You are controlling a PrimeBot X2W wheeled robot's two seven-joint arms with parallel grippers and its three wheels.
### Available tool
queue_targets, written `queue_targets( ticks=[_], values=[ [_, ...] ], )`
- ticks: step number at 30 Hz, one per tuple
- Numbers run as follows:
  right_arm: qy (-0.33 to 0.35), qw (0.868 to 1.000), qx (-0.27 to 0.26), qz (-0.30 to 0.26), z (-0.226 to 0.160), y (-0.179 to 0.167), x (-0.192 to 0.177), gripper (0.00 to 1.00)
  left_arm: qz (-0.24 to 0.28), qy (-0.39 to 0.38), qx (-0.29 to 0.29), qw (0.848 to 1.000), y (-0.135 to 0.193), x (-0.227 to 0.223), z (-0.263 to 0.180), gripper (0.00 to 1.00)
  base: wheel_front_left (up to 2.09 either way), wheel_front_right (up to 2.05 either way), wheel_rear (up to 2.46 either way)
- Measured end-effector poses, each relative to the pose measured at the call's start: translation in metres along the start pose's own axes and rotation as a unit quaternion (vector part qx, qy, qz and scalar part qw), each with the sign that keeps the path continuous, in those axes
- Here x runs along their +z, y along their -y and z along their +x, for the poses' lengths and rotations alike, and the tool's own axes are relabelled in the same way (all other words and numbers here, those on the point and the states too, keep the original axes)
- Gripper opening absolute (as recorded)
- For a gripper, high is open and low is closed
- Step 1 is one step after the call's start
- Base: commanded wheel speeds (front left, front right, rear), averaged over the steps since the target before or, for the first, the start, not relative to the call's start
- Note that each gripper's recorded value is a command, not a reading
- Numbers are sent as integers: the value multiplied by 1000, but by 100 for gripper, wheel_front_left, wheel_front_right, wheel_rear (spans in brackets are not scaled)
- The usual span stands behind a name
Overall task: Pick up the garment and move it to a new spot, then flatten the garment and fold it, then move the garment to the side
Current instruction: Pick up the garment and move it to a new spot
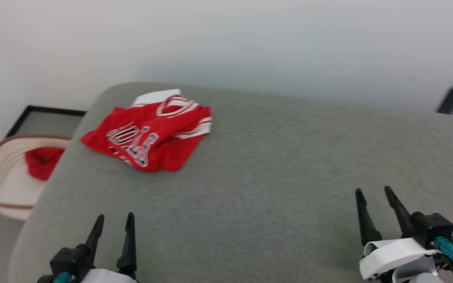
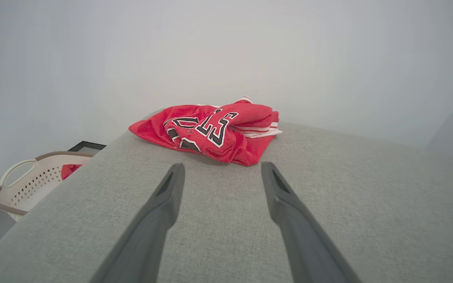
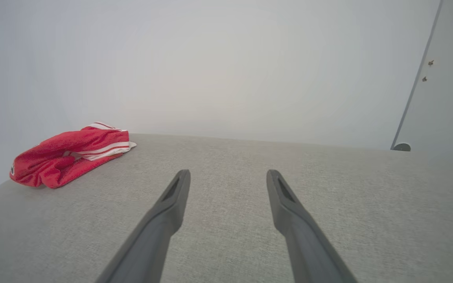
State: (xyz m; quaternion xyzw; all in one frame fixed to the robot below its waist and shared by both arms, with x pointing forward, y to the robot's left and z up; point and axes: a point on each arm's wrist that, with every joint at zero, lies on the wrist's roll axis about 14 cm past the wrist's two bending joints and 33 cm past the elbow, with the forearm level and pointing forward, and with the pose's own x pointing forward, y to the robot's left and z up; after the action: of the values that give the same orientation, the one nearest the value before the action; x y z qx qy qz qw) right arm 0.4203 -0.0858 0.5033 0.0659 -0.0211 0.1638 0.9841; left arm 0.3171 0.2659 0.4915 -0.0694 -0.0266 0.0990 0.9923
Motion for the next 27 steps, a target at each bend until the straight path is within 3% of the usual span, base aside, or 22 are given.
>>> queue_targets(
  ticks=[8,17,27],
  values=[
    [-20,995,97,10,22,-69,-14,100,-4,8,82,997,-47,4,-41,100,0,0,0],
    [-31,976,214,14,41,-154,-19,100,-8,25,184,983,-96,13,-91,100,0,0,0],
    [-52,966,252,17,48,-178,-32,100,-4,26,210,977,-105,16,-103,100,0,0,0]
  ],
)
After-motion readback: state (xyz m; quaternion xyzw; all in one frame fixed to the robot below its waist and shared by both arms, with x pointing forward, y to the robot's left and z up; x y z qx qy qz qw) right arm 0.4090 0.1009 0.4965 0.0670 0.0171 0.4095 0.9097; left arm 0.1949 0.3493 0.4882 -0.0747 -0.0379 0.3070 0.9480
